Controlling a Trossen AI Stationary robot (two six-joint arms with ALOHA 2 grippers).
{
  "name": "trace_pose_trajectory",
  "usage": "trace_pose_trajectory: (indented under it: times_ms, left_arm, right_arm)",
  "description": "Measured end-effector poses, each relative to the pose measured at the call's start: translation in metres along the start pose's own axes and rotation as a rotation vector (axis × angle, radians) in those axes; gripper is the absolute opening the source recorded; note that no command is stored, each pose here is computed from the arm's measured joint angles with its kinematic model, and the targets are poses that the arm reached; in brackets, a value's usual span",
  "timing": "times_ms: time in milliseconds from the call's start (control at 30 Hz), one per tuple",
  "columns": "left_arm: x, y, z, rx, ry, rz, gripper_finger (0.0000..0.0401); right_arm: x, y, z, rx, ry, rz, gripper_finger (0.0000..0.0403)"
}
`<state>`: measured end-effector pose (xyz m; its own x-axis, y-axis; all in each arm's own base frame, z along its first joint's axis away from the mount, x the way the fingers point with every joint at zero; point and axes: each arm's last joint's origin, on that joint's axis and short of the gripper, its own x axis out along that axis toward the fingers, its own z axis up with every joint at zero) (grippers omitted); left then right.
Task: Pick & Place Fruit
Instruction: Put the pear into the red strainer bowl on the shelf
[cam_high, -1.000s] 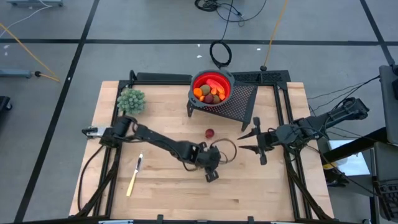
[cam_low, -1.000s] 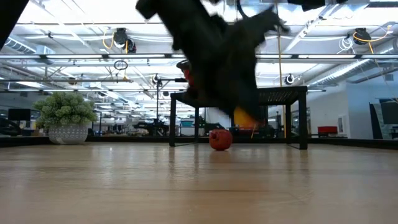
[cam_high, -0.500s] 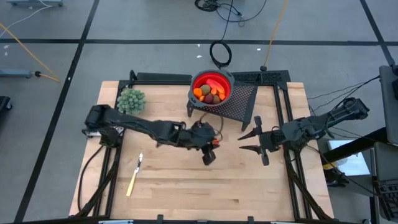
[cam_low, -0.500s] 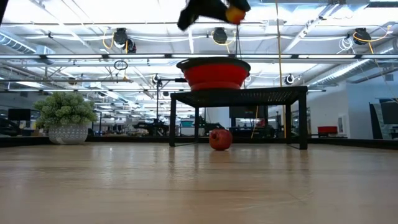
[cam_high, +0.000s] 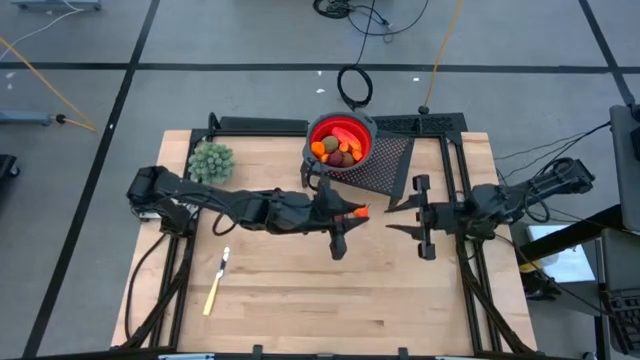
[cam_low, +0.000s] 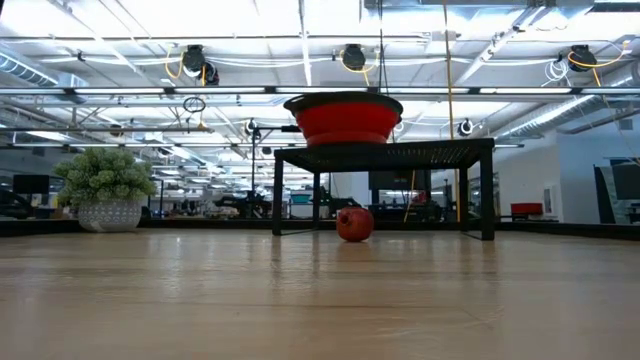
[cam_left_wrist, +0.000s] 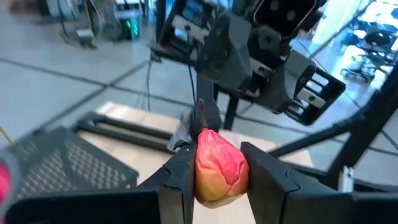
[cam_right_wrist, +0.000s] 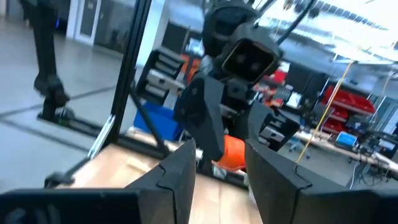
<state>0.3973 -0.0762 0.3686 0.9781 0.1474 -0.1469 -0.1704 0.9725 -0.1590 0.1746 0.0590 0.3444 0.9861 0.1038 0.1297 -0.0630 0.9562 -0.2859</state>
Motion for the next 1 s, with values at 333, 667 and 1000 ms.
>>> trace_pose_trajectory:
  times_ms: [333, 667, 1000]
  left_arm:
    - [-0.004, -0.008, 0.007, 0.09, -0.095, 0.047, 0.0106]
    - [-0.004, -0.007, 0.008, 0.107, -0.103, 0.079, 0.0106]
    - [-0.004, -0.007, 0.008, 0.125, -0.103, 0.079, 0.0106]
  right_arm:
    - [0.011, -0.015, 0.003, 0.155, -0.114, -0.038, 0.0163]
    - [0.024, -0.027, -0.003, 0.188, -0.159, -0.055, 0.0193]
    - [0.039, -0.04, -0.018, 0.312, -0.157, -0.007, 0.0187]
